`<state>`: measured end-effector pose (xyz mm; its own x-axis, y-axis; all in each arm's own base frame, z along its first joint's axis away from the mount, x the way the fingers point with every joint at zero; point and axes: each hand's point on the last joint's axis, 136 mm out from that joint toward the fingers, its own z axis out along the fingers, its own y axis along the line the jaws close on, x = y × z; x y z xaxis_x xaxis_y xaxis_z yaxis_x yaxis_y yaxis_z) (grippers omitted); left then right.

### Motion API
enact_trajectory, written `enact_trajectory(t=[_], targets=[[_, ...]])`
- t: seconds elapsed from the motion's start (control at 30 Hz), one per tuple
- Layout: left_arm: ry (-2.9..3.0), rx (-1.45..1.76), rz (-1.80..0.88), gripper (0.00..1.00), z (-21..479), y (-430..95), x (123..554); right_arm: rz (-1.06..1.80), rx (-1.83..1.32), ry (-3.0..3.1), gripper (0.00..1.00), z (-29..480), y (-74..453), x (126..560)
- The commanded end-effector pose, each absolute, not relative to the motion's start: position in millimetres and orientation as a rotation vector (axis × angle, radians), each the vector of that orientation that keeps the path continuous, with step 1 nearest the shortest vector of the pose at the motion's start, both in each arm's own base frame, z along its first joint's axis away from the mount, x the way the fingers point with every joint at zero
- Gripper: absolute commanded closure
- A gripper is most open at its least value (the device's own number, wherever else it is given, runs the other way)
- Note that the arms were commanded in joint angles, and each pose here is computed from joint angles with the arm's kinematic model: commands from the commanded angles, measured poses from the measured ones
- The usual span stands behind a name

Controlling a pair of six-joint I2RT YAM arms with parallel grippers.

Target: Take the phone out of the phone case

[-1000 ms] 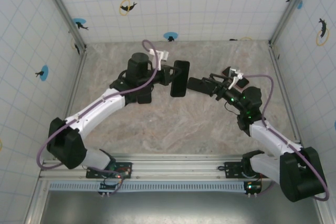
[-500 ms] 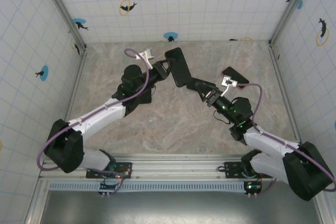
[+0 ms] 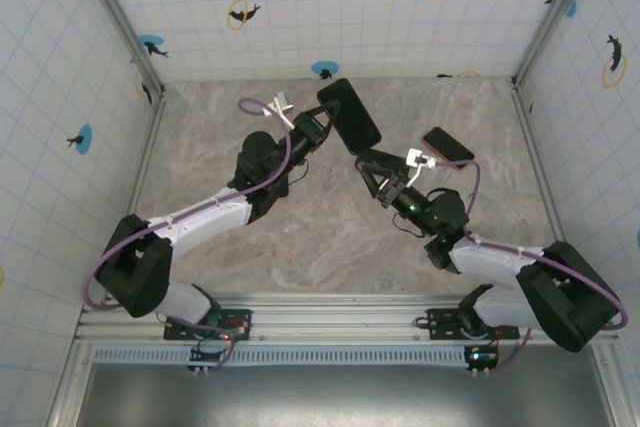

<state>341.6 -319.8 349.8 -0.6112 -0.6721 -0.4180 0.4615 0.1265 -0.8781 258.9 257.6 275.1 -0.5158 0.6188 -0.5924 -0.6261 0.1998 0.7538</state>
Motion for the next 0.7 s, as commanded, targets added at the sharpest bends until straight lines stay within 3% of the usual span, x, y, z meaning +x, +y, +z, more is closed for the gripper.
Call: enact_trajectory(t=[0.0, 0.3, 0.67], targets=[[1.391, -0.230, -1.720, 1.00, 377.5, -313.2, 336.1, 1.574, -0.105, 1.242, 0.49, 326.0, 259.2, 246.4], [1.396, -0.241, -1.743, 1.00, 377.2, -314.4, 333.8, 1.570, -0.104, 1.198, 0.68, 334.1, 263.4, 255.7], [1.403, -0.242, -1.753, 1.00, 374.9, -315.5, 333.2, 1.569, -0.122, 1.186, 0.82, 337.5, 268.1, 261.6]])
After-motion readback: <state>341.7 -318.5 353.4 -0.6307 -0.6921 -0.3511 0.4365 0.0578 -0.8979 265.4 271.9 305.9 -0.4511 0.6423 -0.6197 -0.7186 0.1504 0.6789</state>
